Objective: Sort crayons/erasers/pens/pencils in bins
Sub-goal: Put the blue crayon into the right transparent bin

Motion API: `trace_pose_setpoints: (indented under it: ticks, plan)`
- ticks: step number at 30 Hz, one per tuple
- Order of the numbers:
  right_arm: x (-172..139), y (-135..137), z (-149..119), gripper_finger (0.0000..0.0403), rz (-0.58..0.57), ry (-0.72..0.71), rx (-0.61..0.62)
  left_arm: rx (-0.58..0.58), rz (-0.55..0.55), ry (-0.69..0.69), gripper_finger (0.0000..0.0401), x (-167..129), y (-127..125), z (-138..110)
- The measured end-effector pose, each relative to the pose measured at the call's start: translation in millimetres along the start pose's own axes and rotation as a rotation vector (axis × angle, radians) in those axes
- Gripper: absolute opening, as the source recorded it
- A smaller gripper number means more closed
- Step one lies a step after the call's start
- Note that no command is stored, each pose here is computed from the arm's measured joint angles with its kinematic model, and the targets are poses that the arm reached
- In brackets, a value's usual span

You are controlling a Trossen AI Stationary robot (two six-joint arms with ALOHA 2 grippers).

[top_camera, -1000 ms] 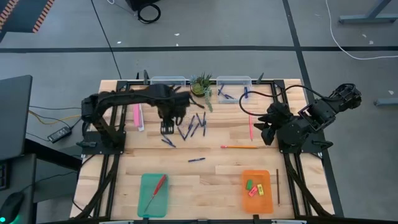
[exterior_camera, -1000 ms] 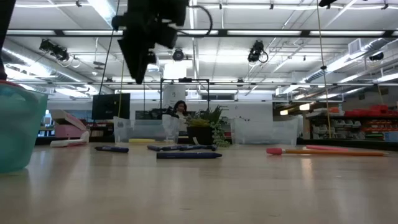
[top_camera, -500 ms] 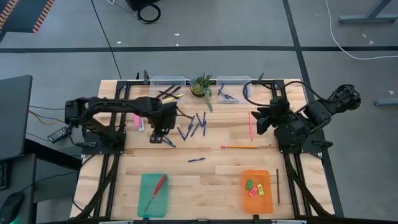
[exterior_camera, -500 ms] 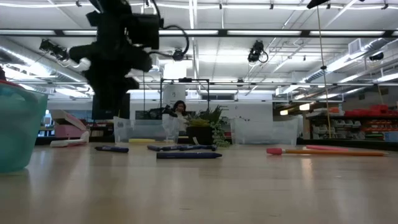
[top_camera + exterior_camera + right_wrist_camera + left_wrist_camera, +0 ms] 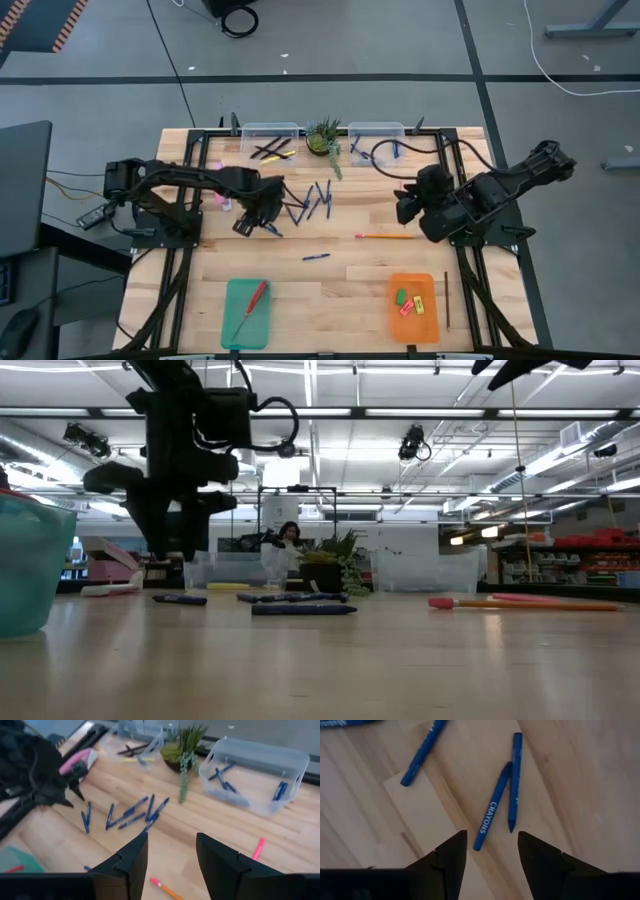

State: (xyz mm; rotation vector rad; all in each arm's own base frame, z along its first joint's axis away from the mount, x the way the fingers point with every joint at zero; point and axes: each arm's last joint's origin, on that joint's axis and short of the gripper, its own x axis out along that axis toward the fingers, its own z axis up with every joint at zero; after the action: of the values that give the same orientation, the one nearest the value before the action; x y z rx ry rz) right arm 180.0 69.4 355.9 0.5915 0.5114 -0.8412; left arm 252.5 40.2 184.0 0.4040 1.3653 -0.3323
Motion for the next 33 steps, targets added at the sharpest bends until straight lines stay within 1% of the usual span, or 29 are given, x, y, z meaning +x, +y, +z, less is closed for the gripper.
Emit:
trace_pose_setpoints:
  ticks: [3, 8, 11, 20, 26, 33]
  plan:
    - [2.1, 2.4, -2.3, 0.0172, -0.006, 0.013, -0.009, 0.003, -0.013, 0.021, 0.0187, 6.9, 0.9, 0.9]
    - [2.2, 2.5, -2.4, 0.0172, -0.007, 0.012, -0.003, 0.047, -0.022, 0.036, 0.0187, 20.7, 2.5, 5.9]
    - [1.2, 1.4, -1.5, 0.0172, -0.003, 0.013, 0.002, 0.027, -0.012, 0.064, 0.0185, 28.6, 4.4, 6.7]
    - [-0.8, 0.2, -0.1, 0.0172, 0.01, 0.013, 0.013, 0.017, -0.042, 0.106, 0.0167, 40.8, 4.6, 6.3]
    - [-0.8, 0.9, 0.0, 0.0172, 0.016, 0.012, 0.019, 0.004, -0.055, 0.132, 0.0148, 49.4, 5.2, 6.4]
    - [-0.8, 1.8, 0.2, 0.0172, 0.023, 0.011, 0.026, -0.021, -0.039, 0.119, 0.011, 49.9, 6.4, 7.9]
